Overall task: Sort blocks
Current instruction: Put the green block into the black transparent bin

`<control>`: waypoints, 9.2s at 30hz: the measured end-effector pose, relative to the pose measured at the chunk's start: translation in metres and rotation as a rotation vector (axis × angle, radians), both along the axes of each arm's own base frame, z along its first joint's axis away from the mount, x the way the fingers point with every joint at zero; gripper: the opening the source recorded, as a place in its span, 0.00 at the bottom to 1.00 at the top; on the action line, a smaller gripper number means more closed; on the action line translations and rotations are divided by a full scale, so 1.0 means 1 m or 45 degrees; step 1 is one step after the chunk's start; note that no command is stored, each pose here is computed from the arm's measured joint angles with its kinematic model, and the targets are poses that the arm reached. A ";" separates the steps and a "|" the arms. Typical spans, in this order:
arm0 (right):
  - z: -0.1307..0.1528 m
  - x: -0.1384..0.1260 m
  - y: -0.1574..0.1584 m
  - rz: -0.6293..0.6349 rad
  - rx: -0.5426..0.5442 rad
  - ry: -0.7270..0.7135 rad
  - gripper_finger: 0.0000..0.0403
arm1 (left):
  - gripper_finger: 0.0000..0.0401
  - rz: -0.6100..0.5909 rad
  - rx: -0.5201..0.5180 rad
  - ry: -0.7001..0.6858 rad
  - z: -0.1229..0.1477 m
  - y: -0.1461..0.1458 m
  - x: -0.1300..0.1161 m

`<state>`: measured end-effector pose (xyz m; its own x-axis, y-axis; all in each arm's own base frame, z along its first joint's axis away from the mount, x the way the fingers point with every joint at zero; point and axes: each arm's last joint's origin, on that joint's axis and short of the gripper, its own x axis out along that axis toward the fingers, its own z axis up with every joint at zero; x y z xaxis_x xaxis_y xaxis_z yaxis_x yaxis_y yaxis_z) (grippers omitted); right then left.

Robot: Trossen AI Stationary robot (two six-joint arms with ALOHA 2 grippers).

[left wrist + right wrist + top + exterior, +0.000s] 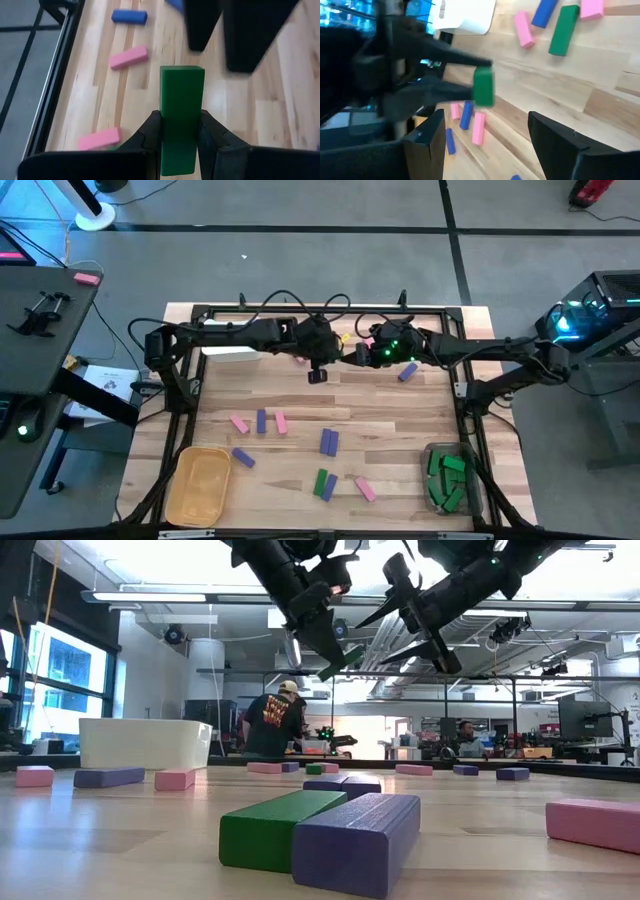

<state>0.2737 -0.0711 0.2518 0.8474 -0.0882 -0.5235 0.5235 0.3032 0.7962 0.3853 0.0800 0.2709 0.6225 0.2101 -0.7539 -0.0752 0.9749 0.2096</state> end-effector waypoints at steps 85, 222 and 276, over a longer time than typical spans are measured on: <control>-0.017 -0.152 0.167 0.817 0.959 1.152 0.16 | 0.57 0.115 -0.458 -0.480 0.003 0.047 -0.040; -0.113 0.049 0.059 0.503 0.070 1.266 0.51 | 0.57 0.443 -0.565 -0.826 0.031 0.001 -0.190; -0.043 -0.116 0.212 0.920 0.765 1.623 0.13 | 0.57 0.224 -0.489 -1.064 0.051 0.015 -0.192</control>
